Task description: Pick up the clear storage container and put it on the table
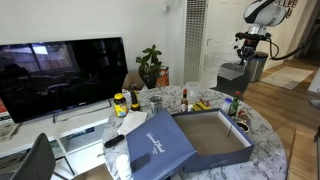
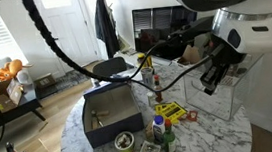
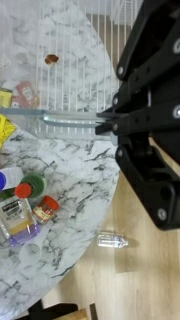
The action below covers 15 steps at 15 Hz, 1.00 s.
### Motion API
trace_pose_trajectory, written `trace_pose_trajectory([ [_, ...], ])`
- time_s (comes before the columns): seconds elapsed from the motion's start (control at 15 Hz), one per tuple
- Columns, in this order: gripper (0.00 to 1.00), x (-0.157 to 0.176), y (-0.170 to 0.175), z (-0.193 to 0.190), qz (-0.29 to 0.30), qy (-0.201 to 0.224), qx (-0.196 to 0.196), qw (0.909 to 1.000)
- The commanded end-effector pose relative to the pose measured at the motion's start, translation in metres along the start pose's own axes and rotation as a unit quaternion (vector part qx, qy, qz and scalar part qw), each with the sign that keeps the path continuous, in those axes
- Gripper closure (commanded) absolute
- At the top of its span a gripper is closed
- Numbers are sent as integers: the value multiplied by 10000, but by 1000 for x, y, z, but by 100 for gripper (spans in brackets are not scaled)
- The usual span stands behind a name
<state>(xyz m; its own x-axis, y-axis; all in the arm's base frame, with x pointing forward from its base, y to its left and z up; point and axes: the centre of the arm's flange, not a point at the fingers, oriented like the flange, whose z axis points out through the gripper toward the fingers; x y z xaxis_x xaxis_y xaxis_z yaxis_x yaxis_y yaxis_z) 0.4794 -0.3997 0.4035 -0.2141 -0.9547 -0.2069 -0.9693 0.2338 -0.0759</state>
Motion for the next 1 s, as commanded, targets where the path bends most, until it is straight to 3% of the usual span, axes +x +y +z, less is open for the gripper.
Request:
trace_pose_trajectory([
  [0.0, 99, 17, -23, 23, 859, -520, -10, 9949],
  [0.47, 99, 29, -38, 89, 2340, -1216, 377, 9639],
  [0.6, 99, 22, -29, 95, 2143, -1055, 121, 9710],
  [0.67, 95, 25, -28, 101, 2167, -1048, 84, 9706],
  [0.93, 99, 23, -29, 106, 2156, -1043, 39, 9709],
])
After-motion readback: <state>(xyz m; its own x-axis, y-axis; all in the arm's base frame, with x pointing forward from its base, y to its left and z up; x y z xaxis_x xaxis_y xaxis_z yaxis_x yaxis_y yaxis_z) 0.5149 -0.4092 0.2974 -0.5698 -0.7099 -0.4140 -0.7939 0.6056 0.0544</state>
